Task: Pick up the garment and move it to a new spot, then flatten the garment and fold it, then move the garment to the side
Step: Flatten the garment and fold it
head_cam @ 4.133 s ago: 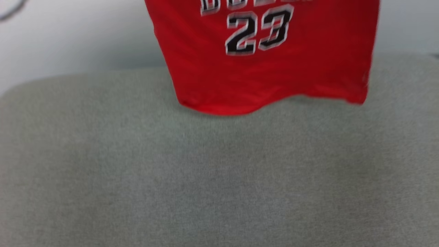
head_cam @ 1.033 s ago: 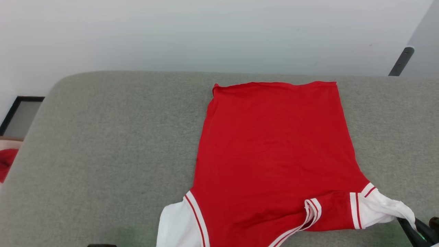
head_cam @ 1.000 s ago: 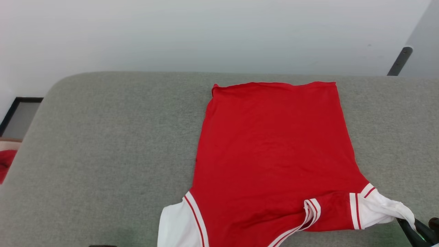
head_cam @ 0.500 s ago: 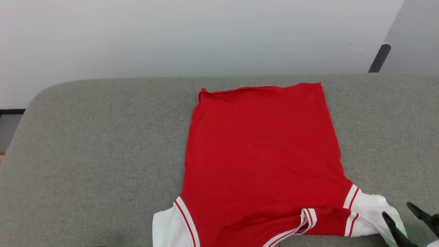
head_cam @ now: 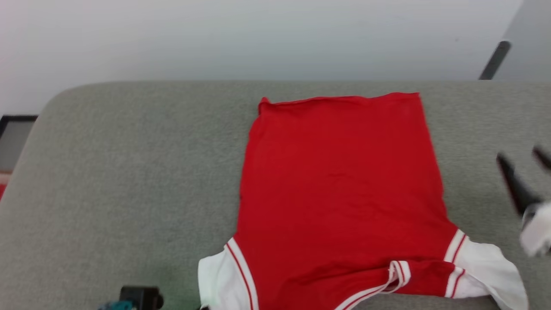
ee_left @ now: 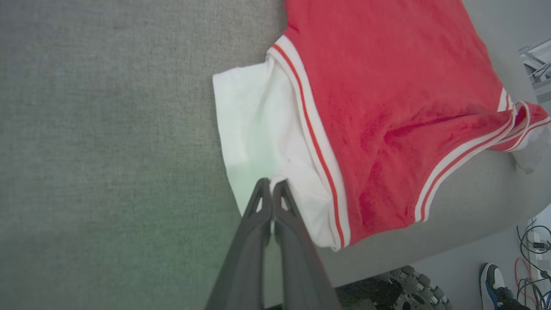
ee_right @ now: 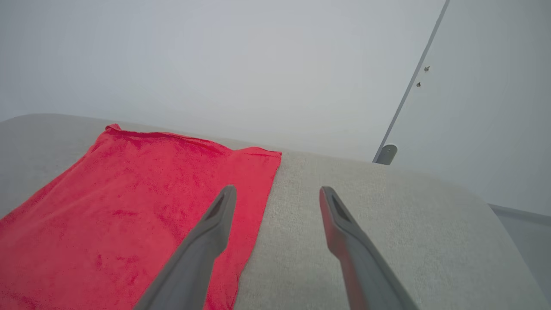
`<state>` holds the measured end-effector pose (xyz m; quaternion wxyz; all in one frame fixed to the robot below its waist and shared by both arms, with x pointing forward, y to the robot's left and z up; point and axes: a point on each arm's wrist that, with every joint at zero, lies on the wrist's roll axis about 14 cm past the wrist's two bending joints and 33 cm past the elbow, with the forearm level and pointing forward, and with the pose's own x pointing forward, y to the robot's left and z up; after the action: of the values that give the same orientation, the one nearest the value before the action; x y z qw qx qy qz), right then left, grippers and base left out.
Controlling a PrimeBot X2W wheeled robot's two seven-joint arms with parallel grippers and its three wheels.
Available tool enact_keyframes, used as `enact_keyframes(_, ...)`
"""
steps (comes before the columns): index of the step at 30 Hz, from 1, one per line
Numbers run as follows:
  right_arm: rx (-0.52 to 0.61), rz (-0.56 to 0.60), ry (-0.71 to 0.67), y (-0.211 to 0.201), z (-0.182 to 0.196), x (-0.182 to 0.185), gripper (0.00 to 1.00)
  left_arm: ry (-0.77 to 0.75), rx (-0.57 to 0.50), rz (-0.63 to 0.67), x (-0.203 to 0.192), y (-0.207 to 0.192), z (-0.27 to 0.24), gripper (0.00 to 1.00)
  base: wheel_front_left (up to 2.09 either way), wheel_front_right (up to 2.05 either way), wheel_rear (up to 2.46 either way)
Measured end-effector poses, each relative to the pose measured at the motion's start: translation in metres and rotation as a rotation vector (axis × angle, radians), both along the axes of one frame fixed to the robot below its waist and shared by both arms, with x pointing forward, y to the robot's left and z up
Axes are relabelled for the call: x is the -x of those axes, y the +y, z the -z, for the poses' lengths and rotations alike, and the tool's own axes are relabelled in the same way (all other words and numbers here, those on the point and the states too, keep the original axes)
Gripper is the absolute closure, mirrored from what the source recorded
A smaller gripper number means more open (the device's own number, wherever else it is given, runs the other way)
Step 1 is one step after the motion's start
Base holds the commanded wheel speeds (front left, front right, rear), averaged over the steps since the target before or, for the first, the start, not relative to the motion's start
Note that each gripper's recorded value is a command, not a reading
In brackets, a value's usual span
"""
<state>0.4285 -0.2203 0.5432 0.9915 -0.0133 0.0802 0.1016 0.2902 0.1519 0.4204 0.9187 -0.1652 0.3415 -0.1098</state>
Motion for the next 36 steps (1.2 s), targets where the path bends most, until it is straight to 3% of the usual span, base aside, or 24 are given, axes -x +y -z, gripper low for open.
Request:
enact_keyframes(5,0.019,-0.008,-0.012,0.006,-0.022,-0.053,0.00,-0.042,0.006,0.017,-0.015,-0.005,-0.007,1.00,0.00,0.00,0.00)
enact_keyframes(10,0.024,0.004,0.103,0.008,-0.014,-0.102,0.00,-0.077,0.013,0.020,-0.031,-0.009,-0.011,1.00,0.00,0.00,0.00)
enact_keyframes(22,0.014,0.075,0.507,0.010,0.060,-0.181,0.00,-0.066,0.037,0.019,-0.050,-0.014,0.004,1.00,0.00,0.00,0.00)
enact_keyframes(36,0.076,0.063,0.825,0.051,0.161,-0.208,0.00,0.024,0.031,-0.048,-0.042,0.001,0.035,1.00,0.00,0.00,0.00)
